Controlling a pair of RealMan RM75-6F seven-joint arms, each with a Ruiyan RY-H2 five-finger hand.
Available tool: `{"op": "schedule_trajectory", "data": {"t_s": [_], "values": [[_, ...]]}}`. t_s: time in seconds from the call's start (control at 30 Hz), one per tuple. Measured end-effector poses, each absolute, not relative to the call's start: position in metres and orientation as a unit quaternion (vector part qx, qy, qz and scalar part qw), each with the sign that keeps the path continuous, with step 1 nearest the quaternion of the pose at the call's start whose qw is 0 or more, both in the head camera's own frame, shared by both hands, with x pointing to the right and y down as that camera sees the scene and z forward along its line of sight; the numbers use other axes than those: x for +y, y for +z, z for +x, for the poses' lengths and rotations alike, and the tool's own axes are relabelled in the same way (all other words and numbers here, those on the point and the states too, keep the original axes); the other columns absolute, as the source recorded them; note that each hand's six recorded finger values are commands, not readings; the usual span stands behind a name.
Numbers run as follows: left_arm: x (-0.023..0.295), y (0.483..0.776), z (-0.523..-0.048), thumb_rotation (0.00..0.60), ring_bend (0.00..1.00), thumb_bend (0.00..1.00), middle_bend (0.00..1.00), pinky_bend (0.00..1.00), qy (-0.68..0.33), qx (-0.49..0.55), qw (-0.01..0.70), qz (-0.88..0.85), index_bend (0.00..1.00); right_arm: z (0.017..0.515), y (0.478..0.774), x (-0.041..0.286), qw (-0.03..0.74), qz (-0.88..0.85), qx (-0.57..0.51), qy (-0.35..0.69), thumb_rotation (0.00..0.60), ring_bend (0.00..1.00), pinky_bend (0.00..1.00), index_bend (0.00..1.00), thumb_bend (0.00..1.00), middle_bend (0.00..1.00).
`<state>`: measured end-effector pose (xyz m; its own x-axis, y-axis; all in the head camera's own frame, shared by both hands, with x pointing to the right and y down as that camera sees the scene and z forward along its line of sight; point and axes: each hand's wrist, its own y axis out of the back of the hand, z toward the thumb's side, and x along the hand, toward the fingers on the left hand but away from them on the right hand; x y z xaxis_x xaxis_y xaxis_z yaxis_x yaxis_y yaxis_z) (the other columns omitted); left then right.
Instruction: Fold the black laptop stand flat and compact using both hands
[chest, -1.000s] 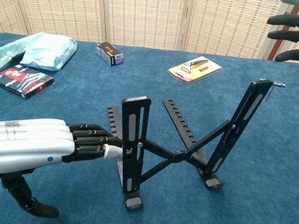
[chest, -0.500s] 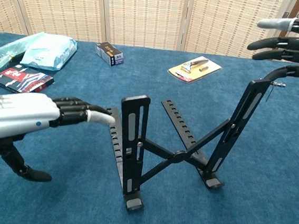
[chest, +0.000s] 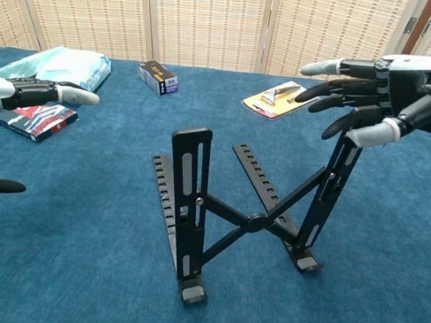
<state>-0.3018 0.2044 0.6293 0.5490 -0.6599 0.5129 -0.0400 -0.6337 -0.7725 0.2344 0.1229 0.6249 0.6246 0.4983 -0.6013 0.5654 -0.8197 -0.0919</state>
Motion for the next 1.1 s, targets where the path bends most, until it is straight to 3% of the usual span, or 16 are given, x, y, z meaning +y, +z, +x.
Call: {"op": "schedule_trajectory", "data": {"t_s": [0.3,0.6,0.8,1.1], "values": [[0.202,0.623,-0.313,0.600,0.02,0.17,0.03,0.00,-0.433,0.228,0.371,-0.790,0.00,0.210,0.639,0.099,0.039,0.890,0.314,-0.328,0.600,0.13,0.24,0.05,0.02,0.18],[0.191,0.619,-0.319,0.600,0.02,0.17,0.03,0.00,-0.440,0.223,0.388,-0.778,0.00,0.205,0.650,0.069,0.021,0.860,0.383,-0.336,0.600,0.03,0.14,0.00,0.03,0.05],[0.180,0.627,-0.320,0.600,0.02,0.17,0.03,0.00,-0.448,0.210,0.396,-0.774,0.00,0.209,0.636,0.059,-0.086,0.850,0.405,-0.324,0.600,0.03,0.12,0.00,0.03,0.05],[0.160,0.658,-0.300,0.600,0.01,0.17,0.01,0.00,-0.449,0.193,0.396,-0.777,0.00,0.213,0.618,0.086,-0.330,0.837,0.277,-0.338,0.600,0.00,0.12,0.00,0.00,0.05]]}}
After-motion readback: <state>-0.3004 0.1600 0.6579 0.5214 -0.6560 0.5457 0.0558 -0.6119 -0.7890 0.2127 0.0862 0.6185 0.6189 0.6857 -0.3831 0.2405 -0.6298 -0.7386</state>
